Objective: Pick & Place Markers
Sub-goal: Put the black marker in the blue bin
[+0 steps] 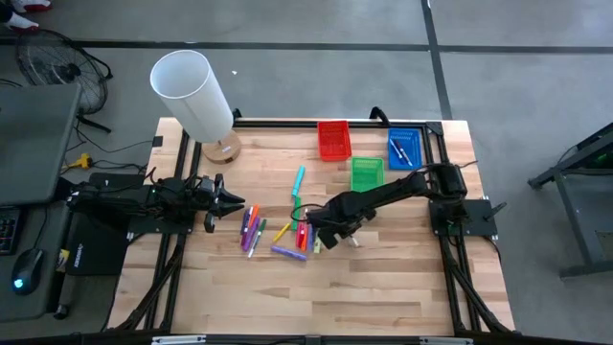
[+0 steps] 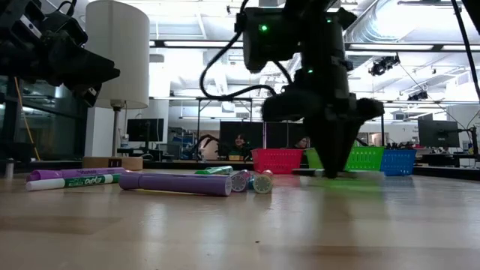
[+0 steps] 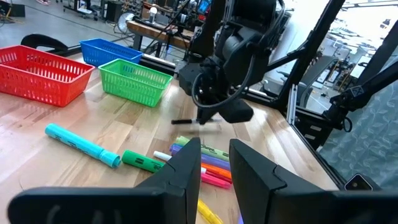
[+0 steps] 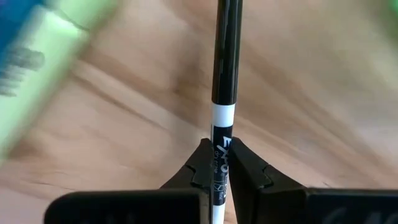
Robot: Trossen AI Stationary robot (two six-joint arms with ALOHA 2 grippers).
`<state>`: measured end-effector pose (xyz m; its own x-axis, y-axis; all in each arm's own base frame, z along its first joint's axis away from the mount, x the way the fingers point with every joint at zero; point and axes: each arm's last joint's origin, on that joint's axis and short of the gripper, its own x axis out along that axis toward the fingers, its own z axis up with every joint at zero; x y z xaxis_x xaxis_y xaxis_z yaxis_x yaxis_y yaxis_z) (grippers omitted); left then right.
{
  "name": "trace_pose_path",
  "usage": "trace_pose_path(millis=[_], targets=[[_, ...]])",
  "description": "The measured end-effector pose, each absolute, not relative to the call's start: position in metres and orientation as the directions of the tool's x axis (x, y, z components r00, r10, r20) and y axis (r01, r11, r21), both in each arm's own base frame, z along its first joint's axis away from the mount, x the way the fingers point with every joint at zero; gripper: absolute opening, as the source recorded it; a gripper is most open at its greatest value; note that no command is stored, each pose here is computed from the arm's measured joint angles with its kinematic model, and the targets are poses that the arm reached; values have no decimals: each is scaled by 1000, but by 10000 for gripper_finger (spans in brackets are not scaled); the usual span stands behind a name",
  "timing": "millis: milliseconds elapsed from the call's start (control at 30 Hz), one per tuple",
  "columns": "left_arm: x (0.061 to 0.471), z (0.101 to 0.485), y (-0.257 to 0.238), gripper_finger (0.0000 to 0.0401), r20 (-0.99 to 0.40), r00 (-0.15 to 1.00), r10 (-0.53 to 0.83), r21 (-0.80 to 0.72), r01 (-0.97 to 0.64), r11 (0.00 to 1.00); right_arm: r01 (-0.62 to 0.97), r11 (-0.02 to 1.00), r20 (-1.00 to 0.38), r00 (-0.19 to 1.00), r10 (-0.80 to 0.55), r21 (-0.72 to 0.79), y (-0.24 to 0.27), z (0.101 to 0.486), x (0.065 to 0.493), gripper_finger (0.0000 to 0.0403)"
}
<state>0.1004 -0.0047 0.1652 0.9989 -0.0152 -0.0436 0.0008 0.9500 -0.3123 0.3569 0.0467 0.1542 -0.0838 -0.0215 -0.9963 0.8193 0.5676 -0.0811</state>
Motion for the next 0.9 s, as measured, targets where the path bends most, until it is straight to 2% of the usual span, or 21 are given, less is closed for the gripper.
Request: trace_pose_path(millis=[167, 433, 700, 900], targets=[[100, 165, -5, 83, -44, 999, -15, -312, 1, 950, 814, 572, -995, -90, -45, -100, 45, 171, 349, 17], [100, 165, -5, 83, -44, 999, -15, -312, 1, 950, 819, 526, -972, -160, -174, -229, 23, 218, 317, 17], [100, 165, -5, 83, -44, 999, -15, -312, 0, 950, 848, 426, -936, -203, -287, -315, -29, 267, 278, 17], [100, 165, -5, 83, -44, 999, -15, -312, 0, 950, 848, 397, -918, -231, -322, -352, -78, 281, 258, 17]])
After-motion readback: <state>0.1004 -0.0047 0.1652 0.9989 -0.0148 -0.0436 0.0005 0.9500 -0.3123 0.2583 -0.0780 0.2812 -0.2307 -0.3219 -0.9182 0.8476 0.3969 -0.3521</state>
